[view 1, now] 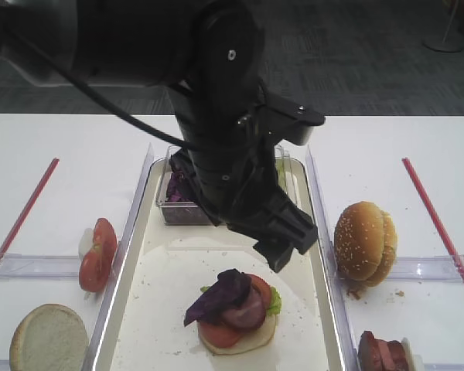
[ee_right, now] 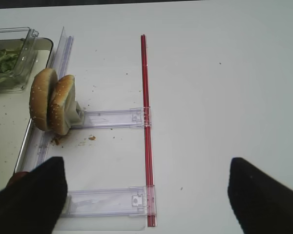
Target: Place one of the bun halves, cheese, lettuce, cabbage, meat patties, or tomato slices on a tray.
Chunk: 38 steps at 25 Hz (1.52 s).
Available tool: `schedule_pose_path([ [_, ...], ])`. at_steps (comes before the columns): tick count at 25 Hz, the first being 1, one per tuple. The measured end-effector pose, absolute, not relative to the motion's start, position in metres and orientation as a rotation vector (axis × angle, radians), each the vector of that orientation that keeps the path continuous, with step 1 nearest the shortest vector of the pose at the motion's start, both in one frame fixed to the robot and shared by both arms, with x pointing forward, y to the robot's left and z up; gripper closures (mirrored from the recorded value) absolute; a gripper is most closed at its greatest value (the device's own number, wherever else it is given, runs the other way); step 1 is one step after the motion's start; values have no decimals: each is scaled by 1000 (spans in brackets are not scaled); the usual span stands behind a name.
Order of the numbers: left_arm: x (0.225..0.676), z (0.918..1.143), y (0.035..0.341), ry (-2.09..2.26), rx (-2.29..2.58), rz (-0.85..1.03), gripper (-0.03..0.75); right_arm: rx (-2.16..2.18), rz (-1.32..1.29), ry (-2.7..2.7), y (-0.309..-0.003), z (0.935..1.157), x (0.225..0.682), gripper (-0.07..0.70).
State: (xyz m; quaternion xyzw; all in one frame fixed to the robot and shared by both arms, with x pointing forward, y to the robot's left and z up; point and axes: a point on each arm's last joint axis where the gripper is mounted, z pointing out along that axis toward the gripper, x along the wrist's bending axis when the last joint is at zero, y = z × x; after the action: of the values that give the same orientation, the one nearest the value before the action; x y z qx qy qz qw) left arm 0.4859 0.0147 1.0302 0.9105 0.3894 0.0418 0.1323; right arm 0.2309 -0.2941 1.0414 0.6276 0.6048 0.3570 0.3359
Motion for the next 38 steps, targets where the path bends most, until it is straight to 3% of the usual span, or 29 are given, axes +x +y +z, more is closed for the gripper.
schedule_pose_path([
  [9, 536, 1029, 74, 1417, 2561, 155, 116, 1637, 931, 1577, -294, 1041, 231, -46],
  [17, 585, 1049, 169, 1747, 2336, 229, 116, 1637, 931, 1577, -294, 1041, 231, -46],
  [26, 604, 1052, 271, 2076, 2174, 306, 117, 1637, 931, 1577, -294, 1041, 231, -46],
  [31, 604, 1052, 297, 2149, 2141, 311, 117, 1637, 931, 1577, -294, 1041, 231, -46],
  [38, 603, 1052, 307, 2183, 2123, 302, 117, 1637, 931, 1577, -294, 1041, 231, -46],
])
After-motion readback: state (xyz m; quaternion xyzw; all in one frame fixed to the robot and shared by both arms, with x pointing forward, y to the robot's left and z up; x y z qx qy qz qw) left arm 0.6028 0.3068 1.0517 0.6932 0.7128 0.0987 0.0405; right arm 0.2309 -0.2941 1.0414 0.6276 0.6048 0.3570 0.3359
